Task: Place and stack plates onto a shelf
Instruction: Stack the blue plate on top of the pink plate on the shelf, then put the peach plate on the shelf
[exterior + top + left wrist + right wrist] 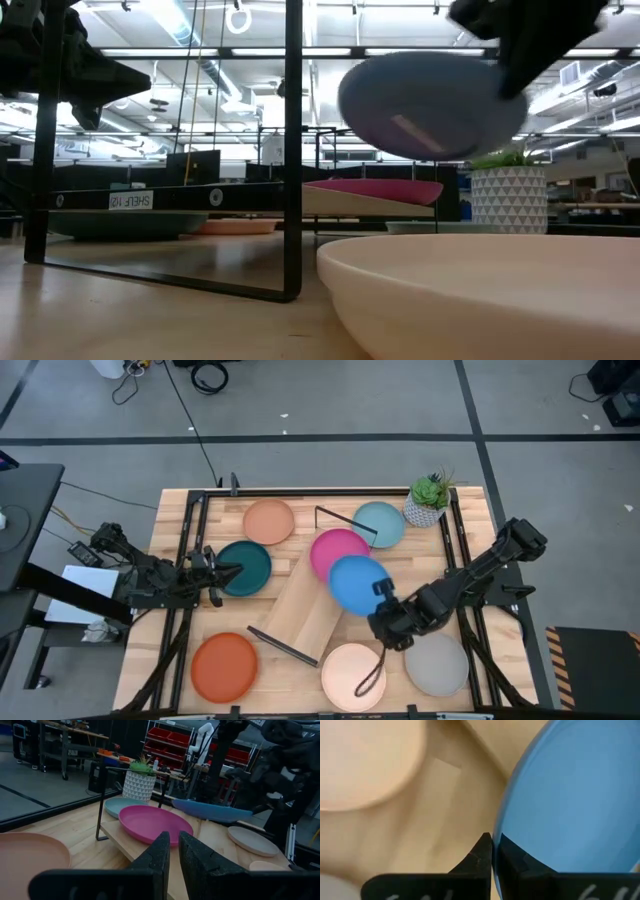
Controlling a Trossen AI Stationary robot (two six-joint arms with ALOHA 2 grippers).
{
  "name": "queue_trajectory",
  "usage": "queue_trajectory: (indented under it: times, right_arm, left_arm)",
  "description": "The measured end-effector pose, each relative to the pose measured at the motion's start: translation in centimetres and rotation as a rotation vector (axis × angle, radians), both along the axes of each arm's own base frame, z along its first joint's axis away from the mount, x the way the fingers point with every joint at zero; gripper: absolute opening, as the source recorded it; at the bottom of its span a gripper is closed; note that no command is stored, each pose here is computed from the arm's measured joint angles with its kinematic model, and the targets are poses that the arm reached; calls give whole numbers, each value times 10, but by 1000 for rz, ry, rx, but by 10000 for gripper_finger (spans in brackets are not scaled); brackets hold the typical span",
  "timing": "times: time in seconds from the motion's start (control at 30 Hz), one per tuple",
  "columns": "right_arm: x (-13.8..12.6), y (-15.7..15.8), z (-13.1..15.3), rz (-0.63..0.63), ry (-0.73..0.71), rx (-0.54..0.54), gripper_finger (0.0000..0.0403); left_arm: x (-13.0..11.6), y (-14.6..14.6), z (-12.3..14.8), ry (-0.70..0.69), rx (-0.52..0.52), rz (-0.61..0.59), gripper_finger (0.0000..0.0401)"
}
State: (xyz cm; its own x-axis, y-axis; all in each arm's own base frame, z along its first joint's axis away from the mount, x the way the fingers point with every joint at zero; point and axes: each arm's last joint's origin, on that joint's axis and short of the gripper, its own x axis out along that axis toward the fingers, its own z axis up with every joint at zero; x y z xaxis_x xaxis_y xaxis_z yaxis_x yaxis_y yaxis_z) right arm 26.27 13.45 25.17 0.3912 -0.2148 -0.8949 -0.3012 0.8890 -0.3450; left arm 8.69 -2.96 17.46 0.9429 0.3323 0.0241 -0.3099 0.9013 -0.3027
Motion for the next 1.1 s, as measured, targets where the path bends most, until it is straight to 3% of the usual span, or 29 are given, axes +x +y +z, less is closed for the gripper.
queue_trajectory:
  times: [0.1,0.33,0.6,0.87,1.1]
  right_arm:
    - [12,-19,-4,15,25,-60,14]
    - [39,-64,-12,-21,34,-90,27]
    - [53,-92,-23,-53,32,-26,37]
    - [53,-88,-22,-54,32,-20,71]
    - [44,-73,0,-111,57,3,106]
  left_arm:
    - [0,0,0,0,0,0,45]
    - [0,0,0,1,1,0,45]
    - [0,0,0,3,2,-1,45]
    - [1,-1,-1,14,9,-1,45]
    - [1,-1,-1,14,10,-1,45]
